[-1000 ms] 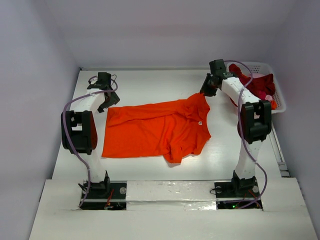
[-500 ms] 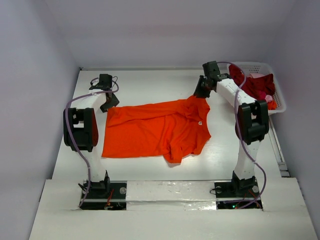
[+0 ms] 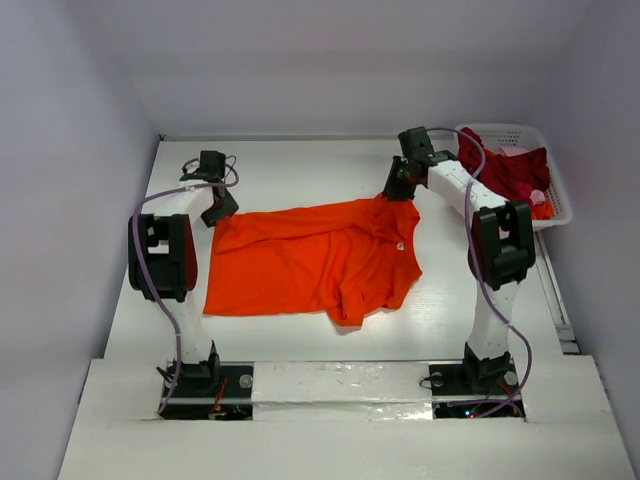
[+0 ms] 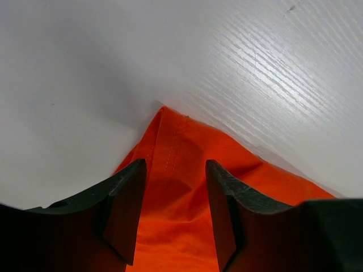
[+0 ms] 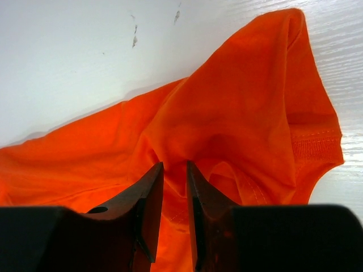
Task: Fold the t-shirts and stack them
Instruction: Fold the flattened tshirt in 1/3 of the way
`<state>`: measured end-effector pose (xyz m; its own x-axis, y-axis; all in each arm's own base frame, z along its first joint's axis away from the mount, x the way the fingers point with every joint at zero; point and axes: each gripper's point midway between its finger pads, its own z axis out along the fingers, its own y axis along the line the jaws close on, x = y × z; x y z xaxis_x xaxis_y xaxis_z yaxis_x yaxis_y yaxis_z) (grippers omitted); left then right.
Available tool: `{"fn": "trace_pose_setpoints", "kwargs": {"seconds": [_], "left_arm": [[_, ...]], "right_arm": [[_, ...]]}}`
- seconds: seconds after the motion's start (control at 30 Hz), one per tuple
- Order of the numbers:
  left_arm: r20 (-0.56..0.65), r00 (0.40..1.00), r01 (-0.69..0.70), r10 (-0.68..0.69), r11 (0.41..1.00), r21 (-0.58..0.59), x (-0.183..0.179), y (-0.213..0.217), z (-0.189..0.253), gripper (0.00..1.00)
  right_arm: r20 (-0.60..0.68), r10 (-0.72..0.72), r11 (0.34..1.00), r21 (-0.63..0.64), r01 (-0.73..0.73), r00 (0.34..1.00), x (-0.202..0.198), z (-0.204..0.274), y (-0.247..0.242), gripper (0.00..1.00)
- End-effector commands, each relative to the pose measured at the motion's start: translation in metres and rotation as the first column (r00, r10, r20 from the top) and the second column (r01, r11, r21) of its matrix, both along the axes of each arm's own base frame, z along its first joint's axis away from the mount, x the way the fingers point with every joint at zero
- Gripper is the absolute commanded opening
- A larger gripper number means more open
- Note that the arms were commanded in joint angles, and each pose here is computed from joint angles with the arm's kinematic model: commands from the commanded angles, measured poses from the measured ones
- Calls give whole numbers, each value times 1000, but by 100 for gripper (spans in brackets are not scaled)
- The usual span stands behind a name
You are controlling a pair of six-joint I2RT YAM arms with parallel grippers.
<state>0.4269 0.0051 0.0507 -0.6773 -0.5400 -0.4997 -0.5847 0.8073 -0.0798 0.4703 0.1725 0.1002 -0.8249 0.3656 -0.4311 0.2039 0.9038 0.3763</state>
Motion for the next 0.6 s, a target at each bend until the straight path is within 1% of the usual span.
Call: {"fn": "trace_pose_setpoints", "kwargs": {"seconds": [0.0, 0.17, 0.23, 0.3, 0.4, 0.57], "left_arm": [[-17, 1000, -8, 9, 1000, 15, -5, 4, -9, 42], [-24, 1000, -8, 8, 1000, 17, -5, 4, -12, 40], [-26, 1000, -5, 5, 1000, 15, -4, 4, -14, 40], [-27, 1000, -6, 7, 1000, 15, -2, 4, -15, 40], [-34, 999, -8, 9, 1000, 16, 0, 4, -17, 40], [-33, 999, -12, 13, 1000, 14, 3, 3, -18, 41]], "right_arm": [[44, 30, 999, 24, -31, 999, 2, 10, 16, 28], [31, 39, 998, 39, -40, 999, -1, 4, 23, 27], [29, 39, 998, 41, -40, 999, 0, 3, 24, 24], [22, 37, 998, 42, -38, 999, 0, 0, 24, 17], [8, 34, 998, 44, -35, 999, 1, -7, 25, 12], [-13, 41, 997, 65, -41, 999, -4, -19, 33, 9]]}}
